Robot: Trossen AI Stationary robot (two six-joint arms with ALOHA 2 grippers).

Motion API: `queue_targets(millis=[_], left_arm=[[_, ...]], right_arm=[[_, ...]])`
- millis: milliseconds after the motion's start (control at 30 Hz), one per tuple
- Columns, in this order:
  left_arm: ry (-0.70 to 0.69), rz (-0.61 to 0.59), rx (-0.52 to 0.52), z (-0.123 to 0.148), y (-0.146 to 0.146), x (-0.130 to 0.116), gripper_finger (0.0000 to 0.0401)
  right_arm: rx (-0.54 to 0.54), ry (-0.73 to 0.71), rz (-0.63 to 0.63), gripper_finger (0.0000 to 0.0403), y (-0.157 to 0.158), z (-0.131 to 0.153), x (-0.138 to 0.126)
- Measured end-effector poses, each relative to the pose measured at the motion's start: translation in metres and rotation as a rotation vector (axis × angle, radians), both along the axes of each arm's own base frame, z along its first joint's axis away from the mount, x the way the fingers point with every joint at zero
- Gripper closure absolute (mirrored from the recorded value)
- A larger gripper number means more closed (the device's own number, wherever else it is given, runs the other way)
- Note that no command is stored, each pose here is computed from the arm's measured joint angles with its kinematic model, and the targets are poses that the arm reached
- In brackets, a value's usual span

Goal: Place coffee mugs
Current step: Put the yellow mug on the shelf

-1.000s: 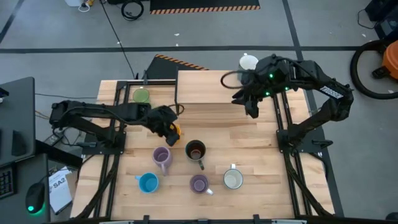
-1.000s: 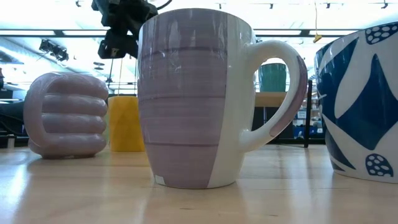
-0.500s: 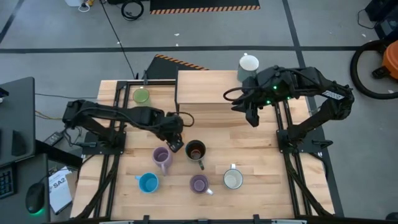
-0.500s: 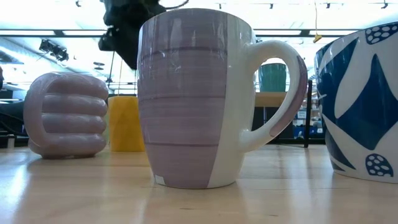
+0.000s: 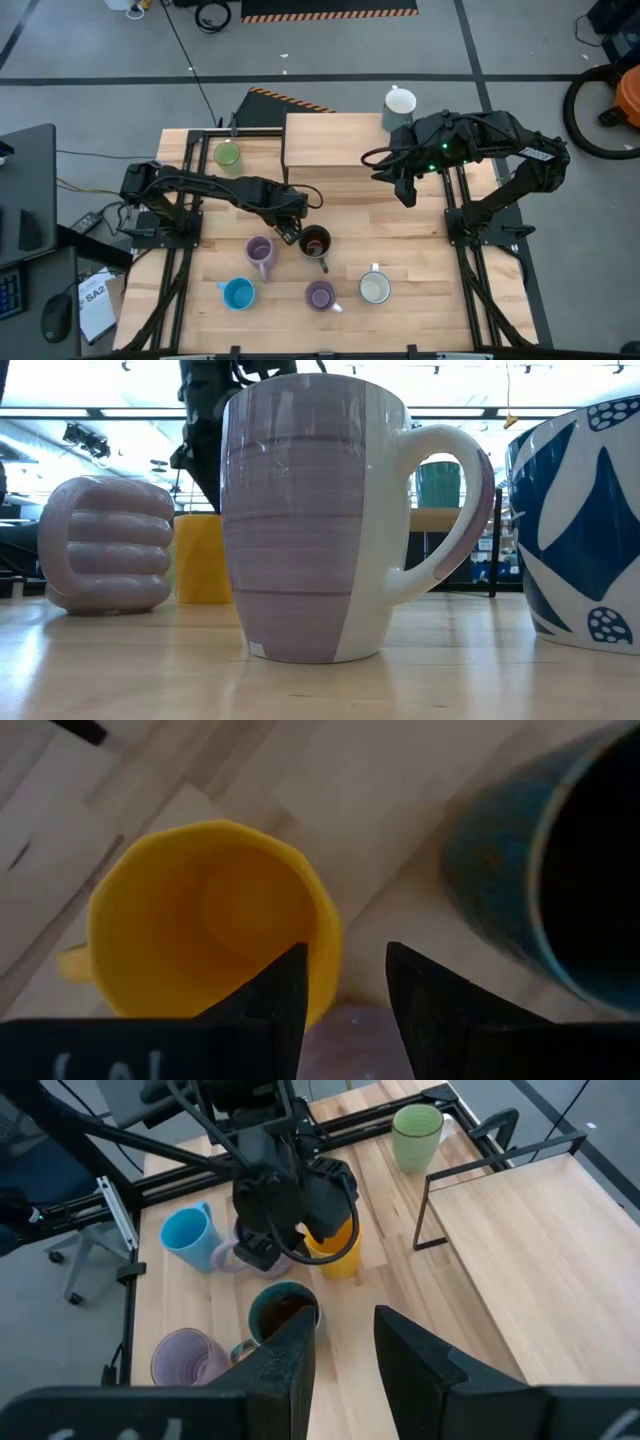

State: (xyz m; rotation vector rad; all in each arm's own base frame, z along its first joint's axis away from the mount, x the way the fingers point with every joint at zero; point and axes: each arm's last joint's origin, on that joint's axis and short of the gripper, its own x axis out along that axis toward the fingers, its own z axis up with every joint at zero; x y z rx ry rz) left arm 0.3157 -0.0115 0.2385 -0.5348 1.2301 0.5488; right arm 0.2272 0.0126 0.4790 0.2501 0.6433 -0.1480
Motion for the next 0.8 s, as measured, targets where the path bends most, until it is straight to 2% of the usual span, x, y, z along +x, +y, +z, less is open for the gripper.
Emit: queue_targets(millis=[300,467,800], left_arm=[[0.012,0.118,0.037,-0.009,0.004,0.004,0.0259],[0.041,0.121,-0.032,-0.021,0.009,0.011,0.0259],[0.088,0.130,-0.083,-0.034,0.022,0.015,0.0260]], right_arm=[[-0.001,-0.006,0.001,0.0291,0.000,0.000,0.001],[-0.005,-0.035,0.005,0.0291,0.000,0.003,0.002],[-0.011,-0.049,0.012,0.0291,0.000,0.004,0.003]])
